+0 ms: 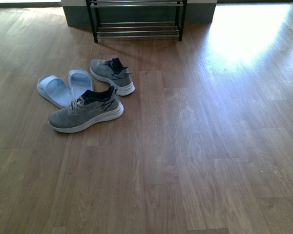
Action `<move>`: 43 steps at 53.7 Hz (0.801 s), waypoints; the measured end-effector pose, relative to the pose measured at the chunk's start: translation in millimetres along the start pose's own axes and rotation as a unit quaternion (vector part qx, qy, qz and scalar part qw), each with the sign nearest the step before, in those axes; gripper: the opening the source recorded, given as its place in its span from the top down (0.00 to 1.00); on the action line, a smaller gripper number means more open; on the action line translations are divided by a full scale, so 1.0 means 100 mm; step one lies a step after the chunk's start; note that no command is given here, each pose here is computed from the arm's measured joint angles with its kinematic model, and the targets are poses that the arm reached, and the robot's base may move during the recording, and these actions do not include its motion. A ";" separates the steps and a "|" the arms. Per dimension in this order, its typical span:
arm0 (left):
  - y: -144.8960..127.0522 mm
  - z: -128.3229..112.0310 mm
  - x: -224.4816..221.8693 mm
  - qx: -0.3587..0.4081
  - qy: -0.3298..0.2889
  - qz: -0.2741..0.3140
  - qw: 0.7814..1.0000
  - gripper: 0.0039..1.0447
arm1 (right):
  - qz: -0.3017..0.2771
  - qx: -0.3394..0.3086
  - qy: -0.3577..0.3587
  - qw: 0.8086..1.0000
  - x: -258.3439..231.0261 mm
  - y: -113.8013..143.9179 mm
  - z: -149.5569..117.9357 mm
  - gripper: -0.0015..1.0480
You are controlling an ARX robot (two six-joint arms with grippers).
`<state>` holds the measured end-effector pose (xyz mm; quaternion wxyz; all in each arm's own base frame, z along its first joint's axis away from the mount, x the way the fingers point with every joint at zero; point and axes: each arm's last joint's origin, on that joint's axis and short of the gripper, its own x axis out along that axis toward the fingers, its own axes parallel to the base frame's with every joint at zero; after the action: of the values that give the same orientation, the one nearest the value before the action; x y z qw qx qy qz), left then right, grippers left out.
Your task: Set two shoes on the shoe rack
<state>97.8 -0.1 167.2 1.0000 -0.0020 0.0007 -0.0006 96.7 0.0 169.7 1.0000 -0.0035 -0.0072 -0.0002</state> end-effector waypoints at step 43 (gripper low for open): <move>0.00 0.00 0.00 0.000 0.000 0.000 1.000 0.09 | 0.000 0.000 0.000 1.000 0.00 0.00 0.00 0.09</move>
<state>97.8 -0.1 167.2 1.0000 -0.0020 0.0007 -0.0006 96.7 0.0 169.7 1.0000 -0.0035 -0.0072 -0.0004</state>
